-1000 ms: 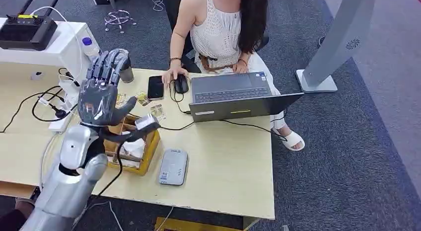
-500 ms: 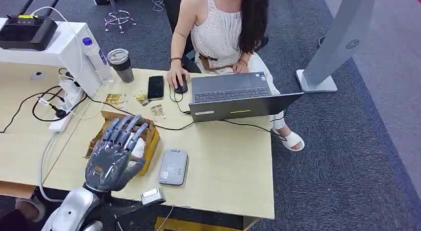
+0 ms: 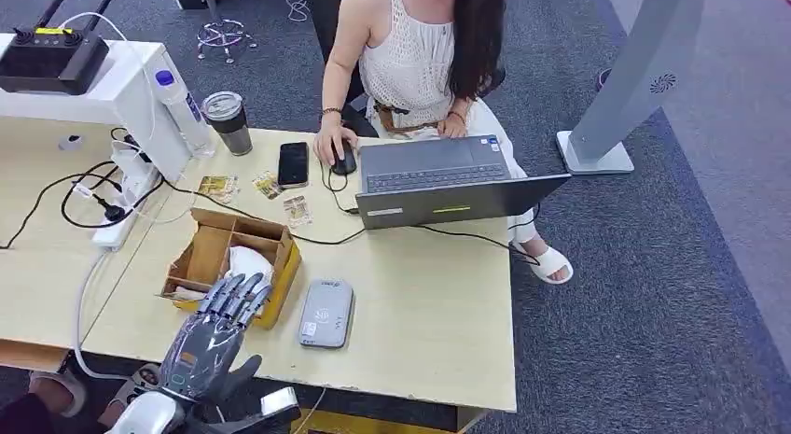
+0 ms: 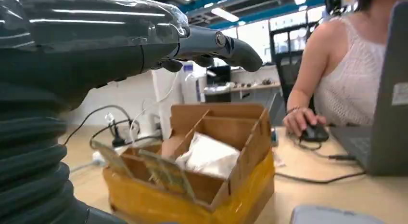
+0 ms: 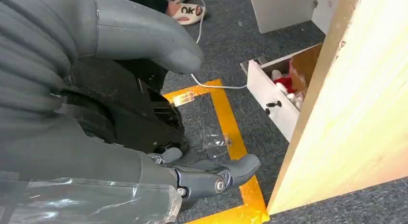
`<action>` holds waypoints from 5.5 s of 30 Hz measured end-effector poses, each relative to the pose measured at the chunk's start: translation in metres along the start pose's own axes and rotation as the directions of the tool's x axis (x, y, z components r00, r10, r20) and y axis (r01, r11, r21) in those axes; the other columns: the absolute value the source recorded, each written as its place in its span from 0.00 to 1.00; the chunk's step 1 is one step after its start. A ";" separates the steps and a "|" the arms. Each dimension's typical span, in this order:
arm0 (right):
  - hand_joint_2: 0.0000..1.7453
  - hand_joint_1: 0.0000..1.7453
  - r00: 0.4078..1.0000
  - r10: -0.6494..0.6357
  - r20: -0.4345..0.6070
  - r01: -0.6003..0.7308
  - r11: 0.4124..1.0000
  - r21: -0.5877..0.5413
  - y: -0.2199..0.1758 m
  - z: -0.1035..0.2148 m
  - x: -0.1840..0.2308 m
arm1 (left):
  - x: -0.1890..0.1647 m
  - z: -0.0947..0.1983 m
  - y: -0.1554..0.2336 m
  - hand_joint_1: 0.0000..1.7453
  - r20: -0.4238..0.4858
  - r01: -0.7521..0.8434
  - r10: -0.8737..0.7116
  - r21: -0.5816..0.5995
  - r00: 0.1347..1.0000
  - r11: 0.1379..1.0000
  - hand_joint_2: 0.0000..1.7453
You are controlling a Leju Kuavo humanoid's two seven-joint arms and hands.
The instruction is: Pass the card to the sensor for recognition and then transmit it.
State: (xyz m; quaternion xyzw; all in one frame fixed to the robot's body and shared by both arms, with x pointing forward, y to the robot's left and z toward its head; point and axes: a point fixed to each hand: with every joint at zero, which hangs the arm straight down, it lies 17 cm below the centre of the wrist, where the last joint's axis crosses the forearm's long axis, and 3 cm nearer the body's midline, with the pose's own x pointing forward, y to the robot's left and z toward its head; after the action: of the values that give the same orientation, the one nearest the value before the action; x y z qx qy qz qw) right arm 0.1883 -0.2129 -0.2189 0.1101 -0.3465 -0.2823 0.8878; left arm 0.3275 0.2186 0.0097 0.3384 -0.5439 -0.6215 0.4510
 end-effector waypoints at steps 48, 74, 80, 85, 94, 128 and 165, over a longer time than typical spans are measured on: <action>1.00 0.00 0.997 0.056 -0.047 -0.054 0.998 0.035 0.009 -0.002 -0.005 | -0.058 -0.033 -0.021 1.00 -0.210 -0.064 0.067 0.022 0.976 0.998 1.00; 1.00 0.00 0.997 0.055 -0.051 -0.052 0.998 0.043 0.010 -0.002 -0.006 | -0.063 -0.031 -0.023 1.00 -0.230 -0.069 0.070 0.014 0.971 0.998 1.00; 1.00 0.00 0.998 0.049 -0.049 -0.047 0.998 0.046 0.010 -0.001 -0.006 | -0.064 -0.032 -0.019 1.00 -0.240 -0.070 0.076 0.036 0.968 0.997 1.00; 1.00 0.00 0.998 0.044 -0.048 -0.042 0.998 0.042 0.009 -0.001 -0.006 | -0.065 -0.033 -0.018 1.00 -0.246 -0.075 0.082 0.040 0.966 0.996 1.00; 1.00 0.00 0.998 0.042 -0.049 -0.040 0.998 0.040 0.008 -0.001 -0.006 | -0.064 -0.035 -0.003 1.00 -0.234 -0.069 0.089 0.092 0.968 0.993 1.00; 1.00 0.00 0.992 0.098 -0.083 -0.091 0.992 0.091 0.028 -0.008 -0.005 | -0.108 -0.144 0.335 1.00 -0.206 0.165 -0.034 0.665 0.978 0.728 1.00; 1.00 0.00 0.995 0.069 -0.075 -0.062 0.993 0.103 0.037 -0.009 -0.002 | -0.185 -0.160 0.275 0.00 -0.216 0.041 0.099 0.563 0.971 0.825 1.00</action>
State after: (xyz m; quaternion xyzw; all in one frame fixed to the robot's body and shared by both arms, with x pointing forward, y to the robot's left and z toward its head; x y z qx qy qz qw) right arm 0.2092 -0.1817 -0.2123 0.1542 -0.3287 -0.2307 0.9028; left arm 0.5938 0.3304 0.2378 0.5193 -0.6508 -0.3815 0.4016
